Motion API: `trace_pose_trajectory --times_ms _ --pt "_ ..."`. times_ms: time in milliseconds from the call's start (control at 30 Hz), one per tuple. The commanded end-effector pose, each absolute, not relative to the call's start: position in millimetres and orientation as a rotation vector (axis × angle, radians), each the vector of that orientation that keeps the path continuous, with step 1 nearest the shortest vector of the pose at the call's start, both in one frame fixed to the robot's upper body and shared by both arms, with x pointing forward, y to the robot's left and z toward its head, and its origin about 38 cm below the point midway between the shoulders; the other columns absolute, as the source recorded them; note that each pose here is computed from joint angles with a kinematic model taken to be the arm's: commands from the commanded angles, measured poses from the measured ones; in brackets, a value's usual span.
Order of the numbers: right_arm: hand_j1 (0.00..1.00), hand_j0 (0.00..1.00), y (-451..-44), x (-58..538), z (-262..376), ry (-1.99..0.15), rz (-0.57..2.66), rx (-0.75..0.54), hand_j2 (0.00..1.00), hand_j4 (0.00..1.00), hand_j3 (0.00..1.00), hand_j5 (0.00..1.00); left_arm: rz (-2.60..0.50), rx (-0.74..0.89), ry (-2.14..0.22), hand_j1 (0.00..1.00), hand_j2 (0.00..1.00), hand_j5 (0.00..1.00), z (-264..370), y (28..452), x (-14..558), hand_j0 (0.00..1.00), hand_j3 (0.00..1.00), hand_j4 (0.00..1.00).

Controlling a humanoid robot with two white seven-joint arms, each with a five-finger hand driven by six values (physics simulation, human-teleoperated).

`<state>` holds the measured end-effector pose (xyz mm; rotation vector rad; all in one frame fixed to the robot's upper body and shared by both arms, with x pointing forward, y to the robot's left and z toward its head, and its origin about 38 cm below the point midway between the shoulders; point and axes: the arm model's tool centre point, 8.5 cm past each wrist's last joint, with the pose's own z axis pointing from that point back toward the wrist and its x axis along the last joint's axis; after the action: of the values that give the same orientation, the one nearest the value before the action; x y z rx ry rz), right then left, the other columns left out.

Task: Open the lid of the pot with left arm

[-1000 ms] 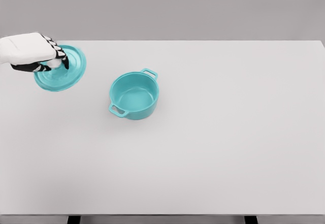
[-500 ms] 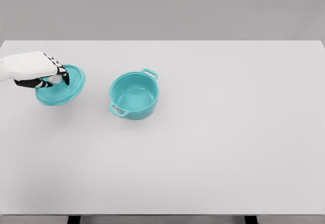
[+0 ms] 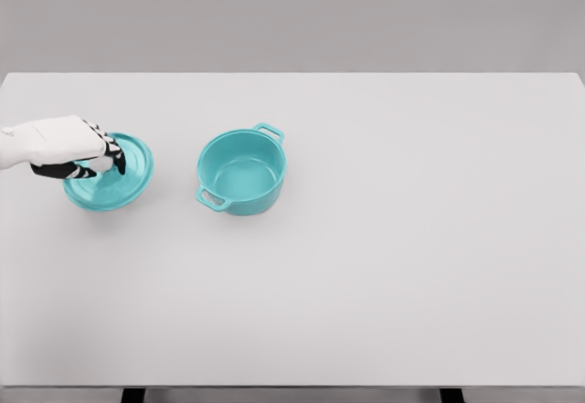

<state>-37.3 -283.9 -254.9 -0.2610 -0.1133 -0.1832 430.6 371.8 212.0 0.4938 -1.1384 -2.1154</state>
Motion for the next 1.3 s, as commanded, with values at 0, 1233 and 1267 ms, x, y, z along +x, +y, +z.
trace_pose_trajectory --times_ms 0,1233,1267 --pt "1.00 1.00 -283.9 -37.3 -254.9 -0.114 -0.184 -0.261 1.00 1.00 1.00 1.00 -2.099 0.492 -1.133 0.57 0.57 0.57 210.3 375.4 431.7 0.57 0.57 0.57" --pt "1.00 1.00 -283.9 -37.3 -254.9 -0.114 -0.184 -0.261 1.00 1.00 1.00 1.00 -1.940 0.603 -1.124 1.00 1.00 1.00 224.7 423.0 437.0 1.00 1.00 1.00" --pt "1.00 1.00 -283.9 -37.3 -254.9 -0.114 -0.184 -0.261 1.00 1.00 1.00 1.00 -1.894 0.641 -1.143 1.00 1.00 1.00 235.7 434.1 438.5 1.00 1.00 1.00"
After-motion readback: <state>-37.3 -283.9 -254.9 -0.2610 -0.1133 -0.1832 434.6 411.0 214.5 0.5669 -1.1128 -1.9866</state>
